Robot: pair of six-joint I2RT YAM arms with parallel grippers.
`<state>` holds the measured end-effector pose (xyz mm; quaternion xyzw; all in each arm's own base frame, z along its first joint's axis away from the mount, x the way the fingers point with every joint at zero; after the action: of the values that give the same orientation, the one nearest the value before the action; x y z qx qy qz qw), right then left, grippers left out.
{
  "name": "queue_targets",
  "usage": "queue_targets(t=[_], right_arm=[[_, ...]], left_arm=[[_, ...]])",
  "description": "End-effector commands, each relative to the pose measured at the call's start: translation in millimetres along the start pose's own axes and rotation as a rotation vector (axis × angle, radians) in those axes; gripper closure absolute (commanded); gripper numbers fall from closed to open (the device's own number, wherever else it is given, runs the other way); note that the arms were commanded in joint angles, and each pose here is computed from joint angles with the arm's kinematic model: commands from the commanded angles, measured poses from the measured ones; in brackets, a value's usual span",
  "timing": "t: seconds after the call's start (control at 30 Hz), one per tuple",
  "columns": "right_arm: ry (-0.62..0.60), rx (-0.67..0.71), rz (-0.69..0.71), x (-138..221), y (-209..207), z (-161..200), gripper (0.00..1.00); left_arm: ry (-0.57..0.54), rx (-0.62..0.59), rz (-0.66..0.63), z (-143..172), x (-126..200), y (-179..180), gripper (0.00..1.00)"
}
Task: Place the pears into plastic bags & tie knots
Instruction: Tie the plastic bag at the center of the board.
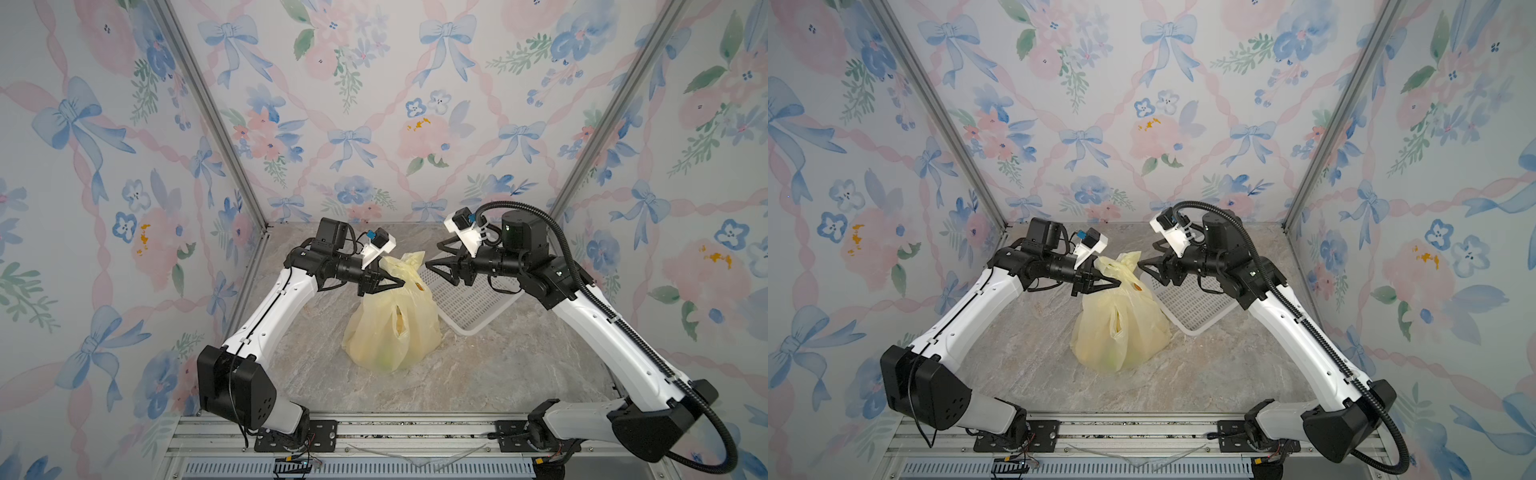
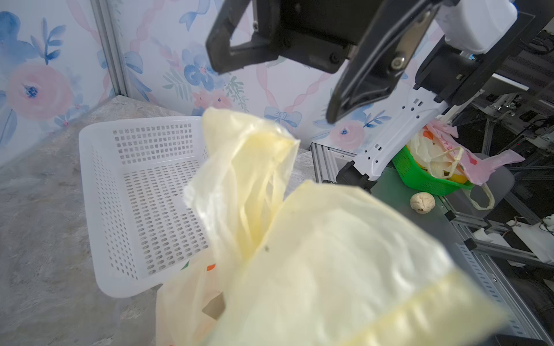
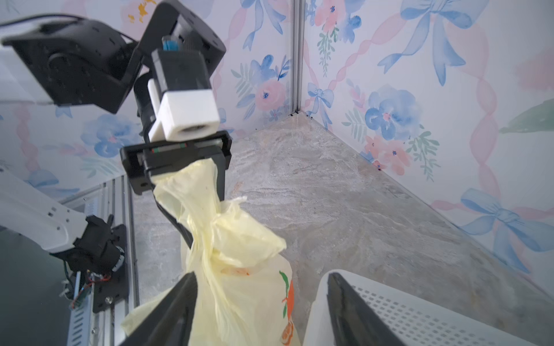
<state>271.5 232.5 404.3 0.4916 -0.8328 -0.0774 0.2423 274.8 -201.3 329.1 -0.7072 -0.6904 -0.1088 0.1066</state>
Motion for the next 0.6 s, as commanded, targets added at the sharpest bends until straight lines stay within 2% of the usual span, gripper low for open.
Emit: queue_targets(t=[0.0,0.1,0.13,0.3,0.37,0.57], right_arm=[[-0.010,-0.172,-0.136,-12,8,-19,0.31],[0.029,-0.233,-0.169,-26,3,-19,0.35],[0.040,-0.248,-0.178,-30,1,-18,0.41],[0.057,-0.259,-0.214,-27,5,-16,0.88],[0.043,-0.250,-0.217,-22,8,-16,1.00],[-0.001,-0.211,-0.154,0,14,-13,1.00]], left_arm=[[-0.023,-0.030,0.018,-7,3,-10,0.73],[-0.020,-0.038,0.010,-9,4,-12,0.74],[-0.019,-0.038,0.008,-9,4,-12,0.74],[0.003,-0.035,-0.015,-6,5,-11,0.74],[0.004,-0.030,-0.016,-5,5,-11,0.74],[0.046,-0.010,-0.061,3,6,-5,0.79]])
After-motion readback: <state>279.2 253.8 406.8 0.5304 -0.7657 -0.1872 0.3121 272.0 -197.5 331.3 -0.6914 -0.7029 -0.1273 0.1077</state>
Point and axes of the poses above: each gripper's point midway between its finger pads, its own x axis back along the fingers, its own y axis along the line the jaws close on, z = x × y, the point moved 6 cm from there along x, back along the fingers, and after that the axes turned 15 degrees about -x, right-handed, at the moved point
